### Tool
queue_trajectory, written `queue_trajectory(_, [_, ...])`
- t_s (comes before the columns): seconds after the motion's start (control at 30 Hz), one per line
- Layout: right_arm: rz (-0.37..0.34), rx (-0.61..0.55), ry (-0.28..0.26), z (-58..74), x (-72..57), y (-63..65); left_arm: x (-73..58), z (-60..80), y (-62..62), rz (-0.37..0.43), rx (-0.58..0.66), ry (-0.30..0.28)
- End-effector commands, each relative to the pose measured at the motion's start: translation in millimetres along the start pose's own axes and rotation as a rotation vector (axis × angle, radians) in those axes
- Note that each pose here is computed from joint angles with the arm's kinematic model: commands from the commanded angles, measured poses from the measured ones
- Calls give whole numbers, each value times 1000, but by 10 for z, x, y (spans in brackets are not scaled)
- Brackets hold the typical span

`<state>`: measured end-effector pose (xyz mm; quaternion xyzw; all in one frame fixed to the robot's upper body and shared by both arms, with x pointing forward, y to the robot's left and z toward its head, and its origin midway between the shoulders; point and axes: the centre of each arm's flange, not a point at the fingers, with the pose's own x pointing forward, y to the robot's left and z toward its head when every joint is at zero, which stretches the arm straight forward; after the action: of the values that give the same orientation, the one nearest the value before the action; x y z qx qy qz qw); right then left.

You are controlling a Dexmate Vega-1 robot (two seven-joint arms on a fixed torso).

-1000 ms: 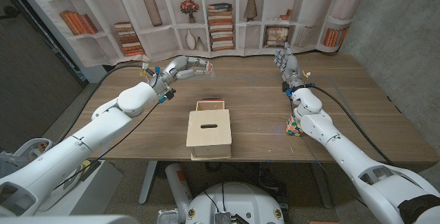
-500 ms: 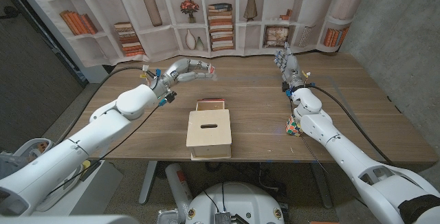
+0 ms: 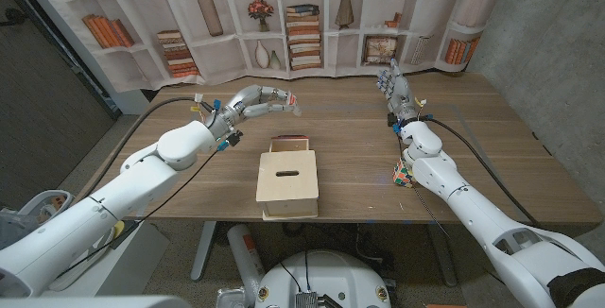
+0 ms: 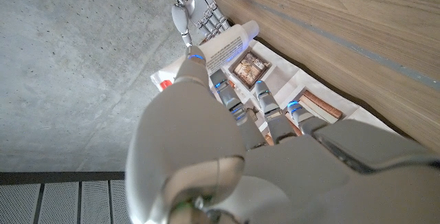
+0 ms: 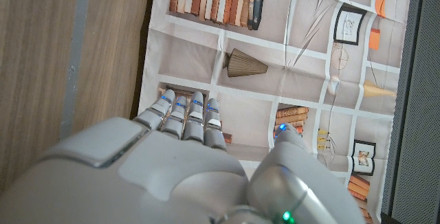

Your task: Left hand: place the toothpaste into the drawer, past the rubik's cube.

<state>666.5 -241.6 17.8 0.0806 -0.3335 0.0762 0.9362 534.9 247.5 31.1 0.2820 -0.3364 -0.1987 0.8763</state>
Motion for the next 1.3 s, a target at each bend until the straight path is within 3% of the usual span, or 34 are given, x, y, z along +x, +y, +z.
queue_trajectory(0.03, [5, 0, 2, -8, 34, 6, -45, 56, -89, -21, 37, 36])
queue_trajectory(0.27, [4, 4, 6, -41, 48, -8, -96, 187, -105, -18, 106, 61])
queue_trajectory(0.77, [3, 12, 7, -80, 45, -16, -132, 328, -176, -47, 153, 67])
queue_trajectory(1.0, [5, 13, 6, -73, 41, -9, -228, 377, -228, -44, 172, 74])
queue_trajectory(1.3, [15, 7, 7, -57, 73, 45, -372, 364, -194, -10, 174, 93])
